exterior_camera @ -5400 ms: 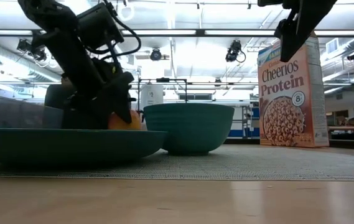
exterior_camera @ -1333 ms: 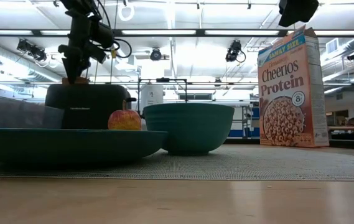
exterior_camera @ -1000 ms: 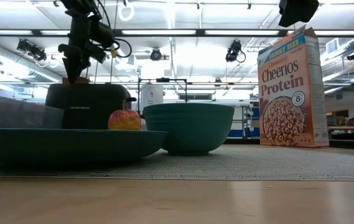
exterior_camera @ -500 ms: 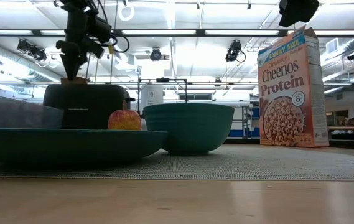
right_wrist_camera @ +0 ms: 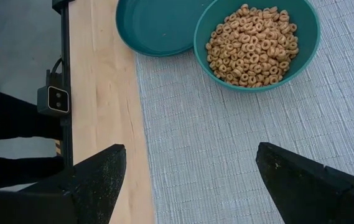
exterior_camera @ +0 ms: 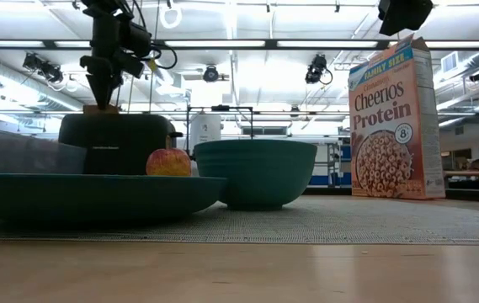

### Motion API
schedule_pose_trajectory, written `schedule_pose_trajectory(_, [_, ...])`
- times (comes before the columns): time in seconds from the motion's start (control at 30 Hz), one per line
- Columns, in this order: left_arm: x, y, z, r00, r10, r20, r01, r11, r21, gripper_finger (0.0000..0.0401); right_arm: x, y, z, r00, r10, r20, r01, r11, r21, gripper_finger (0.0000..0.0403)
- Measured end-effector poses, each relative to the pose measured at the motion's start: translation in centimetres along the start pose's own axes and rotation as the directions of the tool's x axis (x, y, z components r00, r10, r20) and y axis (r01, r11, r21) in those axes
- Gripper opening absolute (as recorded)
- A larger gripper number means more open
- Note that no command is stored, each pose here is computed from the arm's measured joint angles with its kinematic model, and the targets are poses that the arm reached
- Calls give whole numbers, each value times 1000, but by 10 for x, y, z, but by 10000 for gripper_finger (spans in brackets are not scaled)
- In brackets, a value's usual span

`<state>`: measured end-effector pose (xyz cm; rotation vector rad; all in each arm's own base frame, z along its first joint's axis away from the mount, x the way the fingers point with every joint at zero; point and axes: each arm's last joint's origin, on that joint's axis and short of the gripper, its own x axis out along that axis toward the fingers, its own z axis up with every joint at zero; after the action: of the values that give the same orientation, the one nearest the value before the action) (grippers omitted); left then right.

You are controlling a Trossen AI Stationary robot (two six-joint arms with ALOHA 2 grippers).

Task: Arrange a breakfast setting
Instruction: Put the toasted bread on top of the blue plate

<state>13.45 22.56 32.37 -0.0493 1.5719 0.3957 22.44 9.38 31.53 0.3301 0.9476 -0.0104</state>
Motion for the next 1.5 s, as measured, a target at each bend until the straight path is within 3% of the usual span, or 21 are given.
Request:
schedule_pose_trajectory(0.47, [1,2,3,999,-10,50,10,1000,12,103,0,0,0,1000,0,0,0,1000,0,362])
schedule_pose_trajectory(0.77, [6,5,6,999,-7,34,6,1000,25,103,0,0,0,1000,6,-4,-6,1000,18,362])
schedule_pose_trajectory(0.97, [14,5,5,997,-78,0,78,997,16,103,0,0,0,1000,6,-5,-6,1000,19,362])
schedule_pose_trajectory(1.23, [14,7,6,999,-48,-12,48,998,32,103,0,1,0,1000,21,-16,-21,1000,20,362])
schedule_pose_trajectory(1.37, [14,6,5,998,-58,-23,59,997,46,87,0,1,0,1000,21,-16,-21,1000,11,362])
schedule_pose_trajectory(1.5, [14,5,5,998,-64,-29,65,997,47,48,0,0,0,1000,20,-15,-20,1000,12,362])
